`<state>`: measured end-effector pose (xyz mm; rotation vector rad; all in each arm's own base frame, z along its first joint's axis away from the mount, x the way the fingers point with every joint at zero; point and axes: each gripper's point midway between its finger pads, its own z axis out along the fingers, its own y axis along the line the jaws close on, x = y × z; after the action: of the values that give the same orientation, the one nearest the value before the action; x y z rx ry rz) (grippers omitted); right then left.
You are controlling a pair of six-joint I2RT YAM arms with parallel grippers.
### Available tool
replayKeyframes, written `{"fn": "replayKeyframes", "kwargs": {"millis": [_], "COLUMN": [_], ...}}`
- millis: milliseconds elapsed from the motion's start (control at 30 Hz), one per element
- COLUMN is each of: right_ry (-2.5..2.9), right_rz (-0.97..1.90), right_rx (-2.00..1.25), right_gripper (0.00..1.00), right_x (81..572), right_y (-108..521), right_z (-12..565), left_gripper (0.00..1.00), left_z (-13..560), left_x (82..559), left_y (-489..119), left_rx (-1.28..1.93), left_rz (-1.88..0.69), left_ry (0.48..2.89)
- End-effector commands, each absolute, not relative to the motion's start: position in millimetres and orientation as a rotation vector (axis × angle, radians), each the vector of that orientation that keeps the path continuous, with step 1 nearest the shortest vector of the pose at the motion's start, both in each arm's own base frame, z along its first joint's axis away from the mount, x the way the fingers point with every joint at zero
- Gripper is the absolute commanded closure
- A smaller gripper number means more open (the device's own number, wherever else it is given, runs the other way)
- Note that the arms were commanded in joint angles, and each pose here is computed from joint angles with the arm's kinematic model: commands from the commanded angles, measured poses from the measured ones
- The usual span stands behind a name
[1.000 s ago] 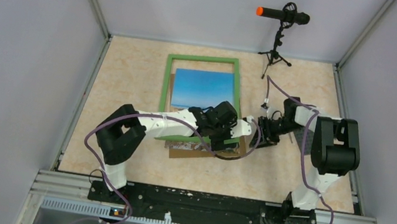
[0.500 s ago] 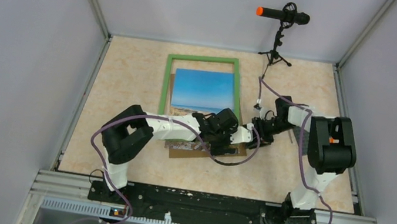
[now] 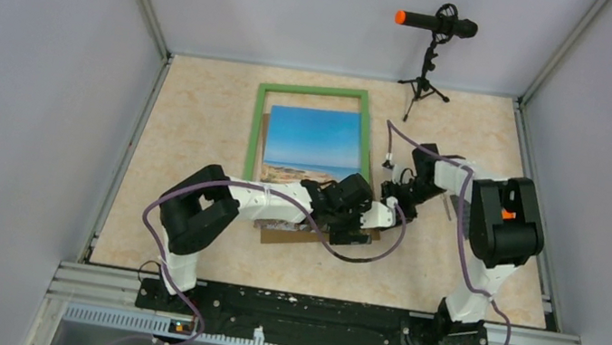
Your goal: Take the photo out of the frame
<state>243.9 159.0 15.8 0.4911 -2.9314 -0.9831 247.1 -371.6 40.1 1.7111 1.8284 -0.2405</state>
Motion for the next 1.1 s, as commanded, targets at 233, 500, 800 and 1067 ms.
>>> {"fn": "replayKeyframes", "kwargs": {"millis": [233,500,800,1067], "right_ry": [-3.063,-3.086,-3.035,-3.047], "right_rz": [-0.603,-0.943,-1.051,-1.118], "right_rx": [0.726,0.802,0.780,0.809], "right_gripper": [1.00,1.00,1.00,1.00], "right_x": [258,259,256,255], "right_y": [129,158,169,174], "right_z": [-20,29,25,37], "left_gripper": [0.01,0.01,0.01,0.01], "left_z": [42,45,42,39], "left_x": [245,247,249,249], "left_y": [-381,-386,-387,-388], "left_rx": [1.679,1.680,1.681,1.683], "left_rz": [-0.281,-0.290,-0.278,-0.280], "left_ry": [1.809,1.805,1.814,1.821]}}
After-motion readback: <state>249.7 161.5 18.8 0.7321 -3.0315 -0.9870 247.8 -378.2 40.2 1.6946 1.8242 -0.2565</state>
